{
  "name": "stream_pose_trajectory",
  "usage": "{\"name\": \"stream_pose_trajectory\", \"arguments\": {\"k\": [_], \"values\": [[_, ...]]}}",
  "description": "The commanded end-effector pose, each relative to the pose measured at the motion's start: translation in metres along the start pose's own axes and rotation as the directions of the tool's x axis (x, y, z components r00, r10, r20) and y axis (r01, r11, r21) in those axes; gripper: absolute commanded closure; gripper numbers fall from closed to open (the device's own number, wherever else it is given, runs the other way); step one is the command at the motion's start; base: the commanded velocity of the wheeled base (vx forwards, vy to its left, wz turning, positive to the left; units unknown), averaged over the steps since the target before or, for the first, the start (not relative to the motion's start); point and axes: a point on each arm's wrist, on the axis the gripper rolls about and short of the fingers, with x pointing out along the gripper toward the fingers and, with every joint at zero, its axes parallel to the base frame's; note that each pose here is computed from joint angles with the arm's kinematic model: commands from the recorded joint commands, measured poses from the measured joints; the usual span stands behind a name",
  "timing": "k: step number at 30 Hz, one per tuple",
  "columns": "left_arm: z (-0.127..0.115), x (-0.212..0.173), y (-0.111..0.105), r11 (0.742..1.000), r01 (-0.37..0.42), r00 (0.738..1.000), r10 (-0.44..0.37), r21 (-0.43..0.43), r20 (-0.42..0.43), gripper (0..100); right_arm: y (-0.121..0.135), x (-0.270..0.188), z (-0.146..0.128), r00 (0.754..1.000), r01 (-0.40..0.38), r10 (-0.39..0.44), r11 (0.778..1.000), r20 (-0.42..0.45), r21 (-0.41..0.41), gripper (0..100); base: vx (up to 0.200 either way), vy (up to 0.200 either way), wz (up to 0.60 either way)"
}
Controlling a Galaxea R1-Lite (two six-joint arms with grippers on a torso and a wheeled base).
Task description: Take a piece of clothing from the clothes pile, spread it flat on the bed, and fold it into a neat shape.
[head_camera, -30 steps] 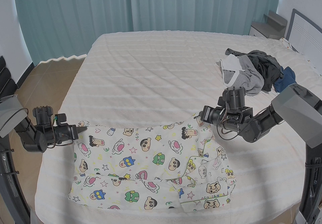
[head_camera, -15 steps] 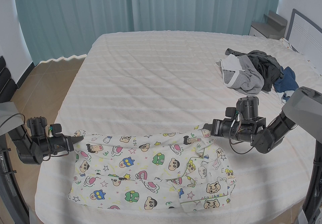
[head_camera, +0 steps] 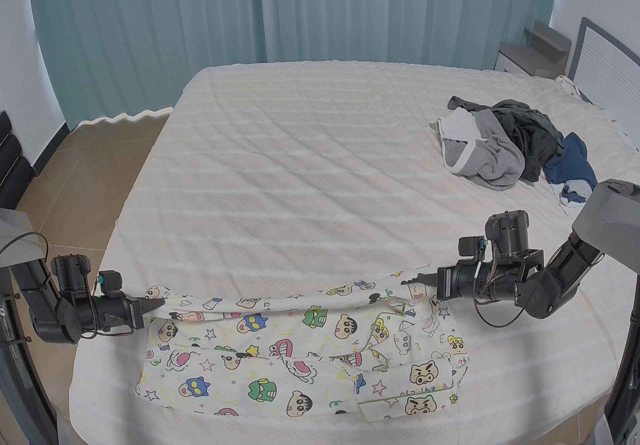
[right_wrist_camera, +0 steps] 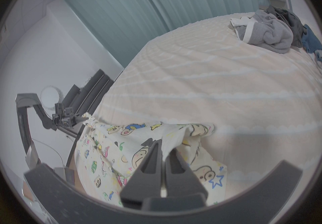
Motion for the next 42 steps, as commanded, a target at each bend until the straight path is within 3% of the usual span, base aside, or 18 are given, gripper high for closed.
{"name": "stream_pose_trajectory", "arguments": {"k": [1, 16, 42], "values": [[-0.016, 0.0, 0.0, 1.0, 0.002, 0.999, -0.002, -0.013, -0.044, 100, -0.002, 0.001, -0.017, 0.998, 0.005, -0.006, 1.0, -0.059, -0.019, 100, 0.0, 0.0, 0.0], [-0.048, -0.006, -0.011, 0.999, 0.037, 0.99, -0.033, 0.03, -0.139, 100, -0.005, -0.003, -0.045, 0.976, 0.016, -0.026, 0.999, -0.215, -0.05, 100, 0.0, 0.0, 0.0], [-0.063, -0.011, -0.016, 0.997, 0.066, 0.983, -0.058, 0.036, -0.175, 100, -0.004, -0.014, -0.059, 0.952, 0.014, -0.039, 0.996, -0.303, -0.086, 100, 0.0, 0.0, 0.0]]}}
